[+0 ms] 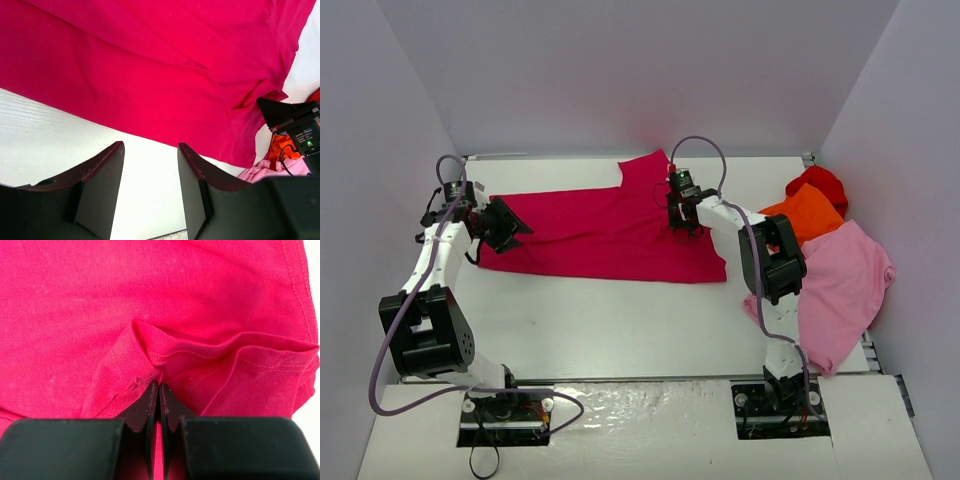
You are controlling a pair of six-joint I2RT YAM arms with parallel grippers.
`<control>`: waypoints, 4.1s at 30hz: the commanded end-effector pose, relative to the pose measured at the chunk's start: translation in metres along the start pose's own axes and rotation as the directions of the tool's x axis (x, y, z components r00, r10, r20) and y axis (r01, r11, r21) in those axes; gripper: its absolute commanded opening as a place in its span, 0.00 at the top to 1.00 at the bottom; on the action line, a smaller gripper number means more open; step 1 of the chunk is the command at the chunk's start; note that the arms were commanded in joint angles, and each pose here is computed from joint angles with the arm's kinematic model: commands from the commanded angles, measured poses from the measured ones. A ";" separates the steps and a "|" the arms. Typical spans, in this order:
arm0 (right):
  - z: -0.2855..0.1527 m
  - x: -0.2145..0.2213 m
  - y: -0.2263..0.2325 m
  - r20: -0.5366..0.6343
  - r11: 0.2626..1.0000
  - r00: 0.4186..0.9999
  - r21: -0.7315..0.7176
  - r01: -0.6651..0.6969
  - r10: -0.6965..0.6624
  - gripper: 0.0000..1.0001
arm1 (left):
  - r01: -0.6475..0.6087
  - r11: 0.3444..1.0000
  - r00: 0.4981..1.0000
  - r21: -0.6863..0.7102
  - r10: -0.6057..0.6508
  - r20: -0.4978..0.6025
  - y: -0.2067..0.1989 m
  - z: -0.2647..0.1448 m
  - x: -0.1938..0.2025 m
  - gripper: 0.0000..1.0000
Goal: Fold and stack the t-shirts
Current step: Fold the flattened tshirt in 1/3 of the way
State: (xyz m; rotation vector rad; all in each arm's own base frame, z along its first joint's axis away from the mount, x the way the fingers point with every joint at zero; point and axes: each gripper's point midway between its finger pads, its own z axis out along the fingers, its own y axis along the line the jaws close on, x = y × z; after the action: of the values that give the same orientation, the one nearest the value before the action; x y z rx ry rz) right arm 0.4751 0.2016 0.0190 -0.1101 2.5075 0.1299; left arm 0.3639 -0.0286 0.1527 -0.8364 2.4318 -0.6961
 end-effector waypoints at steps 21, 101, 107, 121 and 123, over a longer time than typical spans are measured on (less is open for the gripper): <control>-0.024 -0.095 0.029 0.207 0.997 0.978 -0.080 0.024 -0.007 1.00 | -0.068 0.997 0.995 0.042 0.065 0.070 -0.019 -0.011 -0.014 0.57; -0.084 0.209 0.278 -0.092 0.667 0.959 -0.736 0.115 -0.268 0.97 | -0.189 0.951 0.948 -0.244 0.242 0.209 0.009 -0.071 0.015 0.65; -0.093 0.201 0.269 -0.073 0.699 0.962 -0.702 0.137 -0.262 1.00 | -0.190 0.947 0.947 -0.258 0.246 0.207 0.013 -0.071 0.016 0.65; -0.119 0.097 0.284 0.127 0.715 0.975 -0.664 0.221 -0.183 0.71 | -0.529 0.702 0.843 -0.478 0.498 -0.201 0.053 -0.079 0.081 0.64; -0.122 0.084 0.281 0.141 0.717 0.976 -0.662 0.219 -0.167 0.70 | -0.588 0.659 0.804 -0.468 0.538 -0.252 0.046 -0.077 0.094 0.64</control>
State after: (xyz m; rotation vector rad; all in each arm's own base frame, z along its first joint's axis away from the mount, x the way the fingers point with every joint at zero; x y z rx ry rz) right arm 0.2697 0.4611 0.0263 -0.7078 2.3677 0.9506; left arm 0.2515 -0.0448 0.1455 -0.3294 2.7404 -0.0373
